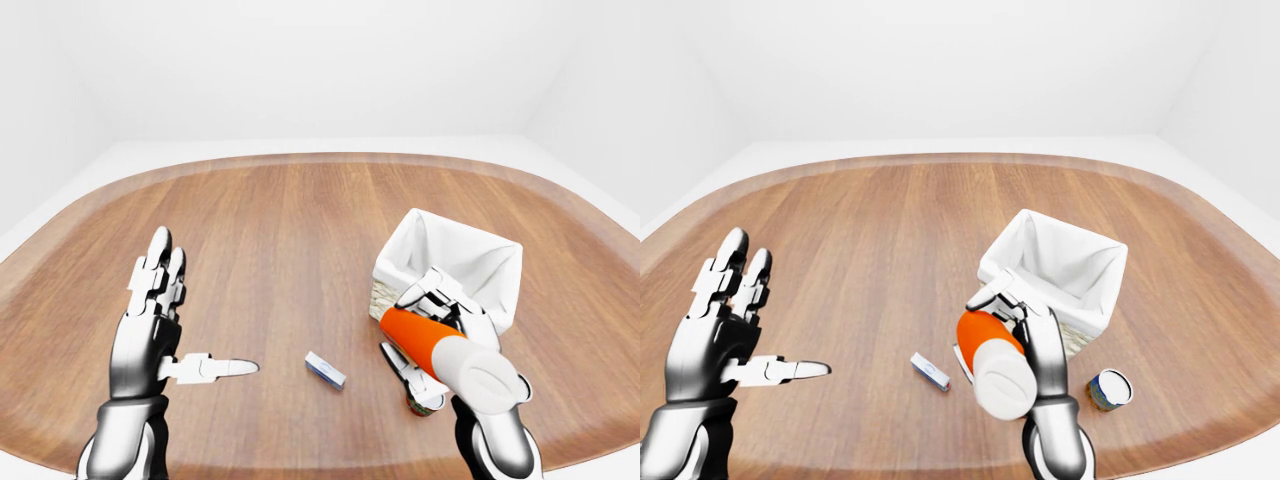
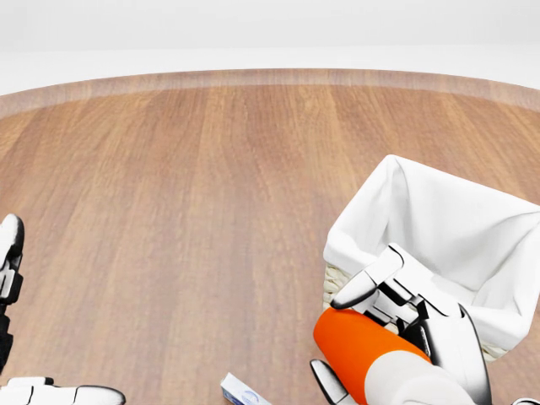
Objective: Pick up the ketchup, and put it in the basket.
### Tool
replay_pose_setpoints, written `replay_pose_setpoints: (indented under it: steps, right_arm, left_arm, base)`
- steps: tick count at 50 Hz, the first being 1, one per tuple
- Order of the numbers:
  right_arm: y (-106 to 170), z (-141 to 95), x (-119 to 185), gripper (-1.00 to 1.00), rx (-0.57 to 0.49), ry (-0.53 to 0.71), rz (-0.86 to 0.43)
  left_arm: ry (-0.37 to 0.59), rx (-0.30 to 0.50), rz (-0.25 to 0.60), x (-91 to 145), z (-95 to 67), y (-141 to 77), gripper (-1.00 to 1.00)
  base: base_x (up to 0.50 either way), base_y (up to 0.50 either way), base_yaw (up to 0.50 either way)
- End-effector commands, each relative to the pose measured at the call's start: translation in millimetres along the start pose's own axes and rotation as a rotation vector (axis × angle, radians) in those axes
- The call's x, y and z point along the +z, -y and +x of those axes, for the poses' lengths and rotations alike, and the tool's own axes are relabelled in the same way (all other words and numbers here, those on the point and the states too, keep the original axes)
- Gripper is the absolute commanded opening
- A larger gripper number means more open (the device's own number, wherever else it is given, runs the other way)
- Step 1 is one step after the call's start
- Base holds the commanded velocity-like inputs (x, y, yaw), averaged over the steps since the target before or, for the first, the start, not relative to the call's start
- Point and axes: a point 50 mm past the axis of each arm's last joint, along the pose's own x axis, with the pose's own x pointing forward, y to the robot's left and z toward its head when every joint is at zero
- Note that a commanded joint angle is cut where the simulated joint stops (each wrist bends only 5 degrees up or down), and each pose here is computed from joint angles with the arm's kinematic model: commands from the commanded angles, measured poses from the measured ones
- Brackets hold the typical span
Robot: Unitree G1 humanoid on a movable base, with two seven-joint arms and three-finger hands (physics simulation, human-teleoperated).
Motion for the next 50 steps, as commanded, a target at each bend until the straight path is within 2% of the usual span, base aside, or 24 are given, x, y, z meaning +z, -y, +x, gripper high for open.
replay_pose_setpoints:
  steps: [1,3,4,11,31,34,46,50]
  right_arm:
    - [0,0,2,-1.0,-0.002,0.015,-0.032]
    - [0,0,2,-1.0,-0.002,0.015,-0.032]
    - [-1,0,1,-1.0,-0.002,0.013,-0.035]
    - [-2,1,0,-1.0,0.0,0.009,-0.036]
    - [0,3,-5,-1.0,-0.005,-0.019,-0.07]
    - [1,4,-2,-1.0,-0.001,-0.006,-0.077]
    - [9,11,38,-1.0,-0.007,0.189,-0.157]
    - [10,13,42,-1.0,-0.006,0.21,-0.178]
  left_arm:
    - [-0.041,-0.002,-0.072,-14,3.1,4,1.0]
    - [-0.041,-0.002,-0.072,-14,3.1,4,1.0]
    - [-0.068,0.004,-0.105,-25,8.2,5,1.0]
    - [-0.131,-0.004,-0.136,-42,10.9,9,1.0]
    - [-0.143,-0.016,-0.141,-43,8.4,12,1.0]
    - [-0.139,-0.014,-0.141,-42,8.4,12,1.0]
    - [-0.133,-0.013,-0.142,-41,8.6,10,1.0]
    - [-0.134,-0.013,-0.143,-42,8.5,10,1.0]
  base:
    - [0.0,0.0,0.0]
    - [0.0,0.0,0.0]
    - [0.0,0.0,0.0]
    - [0.0,0.0,0.0]
    - [0.0,0.0,0.0]
    - [0.0,0.0,0.0]
    - [0.0,0.0,0.0]
    - [0.0,0.0,0.0]
